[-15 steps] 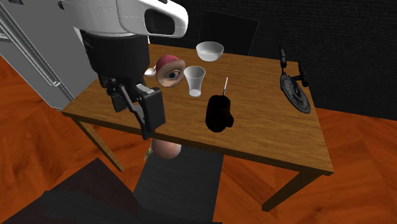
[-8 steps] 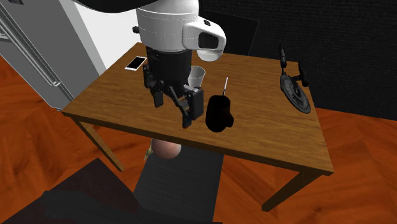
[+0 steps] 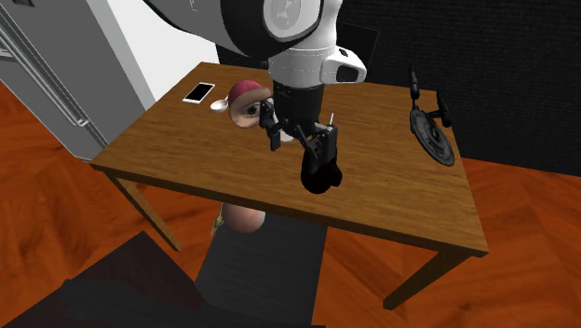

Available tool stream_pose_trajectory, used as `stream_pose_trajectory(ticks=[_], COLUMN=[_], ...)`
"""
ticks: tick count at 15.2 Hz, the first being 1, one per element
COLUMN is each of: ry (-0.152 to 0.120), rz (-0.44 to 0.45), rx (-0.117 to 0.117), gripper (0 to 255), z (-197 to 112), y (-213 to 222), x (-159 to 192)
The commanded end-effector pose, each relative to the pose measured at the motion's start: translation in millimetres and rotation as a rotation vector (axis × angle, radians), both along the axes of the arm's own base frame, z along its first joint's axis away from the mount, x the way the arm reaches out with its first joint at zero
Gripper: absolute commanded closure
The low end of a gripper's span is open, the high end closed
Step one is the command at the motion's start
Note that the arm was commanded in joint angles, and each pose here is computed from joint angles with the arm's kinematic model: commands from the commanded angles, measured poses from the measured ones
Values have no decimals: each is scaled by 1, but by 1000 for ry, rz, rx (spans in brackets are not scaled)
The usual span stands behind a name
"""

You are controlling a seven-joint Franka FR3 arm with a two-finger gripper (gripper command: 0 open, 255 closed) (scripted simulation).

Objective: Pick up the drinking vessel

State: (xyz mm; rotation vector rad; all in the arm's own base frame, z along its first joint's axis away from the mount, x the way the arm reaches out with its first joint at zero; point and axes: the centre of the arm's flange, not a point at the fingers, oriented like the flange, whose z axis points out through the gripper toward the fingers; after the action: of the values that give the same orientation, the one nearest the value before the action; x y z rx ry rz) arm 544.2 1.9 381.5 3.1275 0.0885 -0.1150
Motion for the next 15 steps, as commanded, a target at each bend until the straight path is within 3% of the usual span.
stream_pose_trajectory(ticks=[1,11,15], ry=[-13,-72,-74], rz=[7,37,38], rx=[-1,-8,-8], gripper=[0,0,0], z=[-13,-65,-83], y=[0,1,1], x=[22,134,137])
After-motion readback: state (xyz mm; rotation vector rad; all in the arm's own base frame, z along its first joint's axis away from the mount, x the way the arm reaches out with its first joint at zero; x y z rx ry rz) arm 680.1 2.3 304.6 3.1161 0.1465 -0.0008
